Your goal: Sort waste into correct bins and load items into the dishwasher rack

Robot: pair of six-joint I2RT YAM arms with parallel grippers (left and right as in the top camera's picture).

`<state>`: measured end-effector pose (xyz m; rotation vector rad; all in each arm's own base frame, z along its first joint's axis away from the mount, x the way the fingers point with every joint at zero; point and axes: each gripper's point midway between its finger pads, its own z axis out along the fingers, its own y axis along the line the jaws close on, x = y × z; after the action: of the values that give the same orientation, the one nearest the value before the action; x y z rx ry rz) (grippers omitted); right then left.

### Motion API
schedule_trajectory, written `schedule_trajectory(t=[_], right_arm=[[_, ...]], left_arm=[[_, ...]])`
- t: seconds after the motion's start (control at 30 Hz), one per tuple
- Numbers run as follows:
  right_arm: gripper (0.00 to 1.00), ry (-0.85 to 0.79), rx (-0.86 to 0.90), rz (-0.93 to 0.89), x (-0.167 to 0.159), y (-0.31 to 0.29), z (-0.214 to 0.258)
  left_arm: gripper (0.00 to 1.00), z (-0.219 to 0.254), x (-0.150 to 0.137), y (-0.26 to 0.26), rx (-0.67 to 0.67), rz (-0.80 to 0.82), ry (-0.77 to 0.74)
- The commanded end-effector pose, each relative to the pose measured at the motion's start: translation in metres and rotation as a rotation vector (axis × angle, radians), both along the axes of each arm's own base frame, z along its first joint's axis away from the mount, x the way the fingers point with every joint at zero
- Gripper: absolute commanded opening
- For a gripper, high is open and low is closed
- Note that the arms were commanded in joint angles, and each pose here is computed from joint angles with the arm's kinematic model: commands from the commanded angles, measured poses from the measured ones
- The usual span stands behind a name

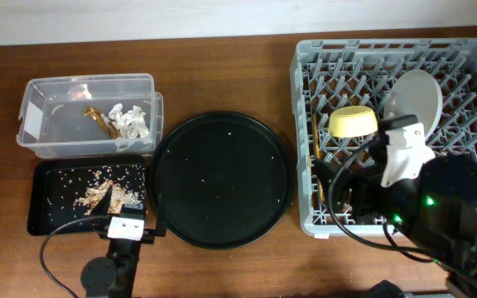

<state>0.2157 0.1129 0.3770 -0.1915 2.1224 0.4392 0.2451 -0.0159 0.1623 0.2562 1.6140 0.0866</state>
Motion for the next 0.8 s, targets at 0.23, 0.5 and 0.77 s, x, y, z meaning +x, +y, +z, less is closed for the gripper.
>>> schedule_trajectory(t=[0.23,0.5,0.77], right_arm=[[0.99,-0.073,-0.145,0.007,-0.018,-0.028,-0.008],[0.99,-0.412,-0.026,-0.198,-0.002,-0.068,-0.139],[0.99,-0.547,0.010,-0.243,0.027,-0.071,-0.203]], left_arm=[[0.99,-0.002,0.000,0.002,0.012,0.006,0.000],[0.99,-0.002,0.000,0.002,0.012,0.006,0.000],[0.99,-0.002,0.000,0.002,0.012,0.006,0.000]])
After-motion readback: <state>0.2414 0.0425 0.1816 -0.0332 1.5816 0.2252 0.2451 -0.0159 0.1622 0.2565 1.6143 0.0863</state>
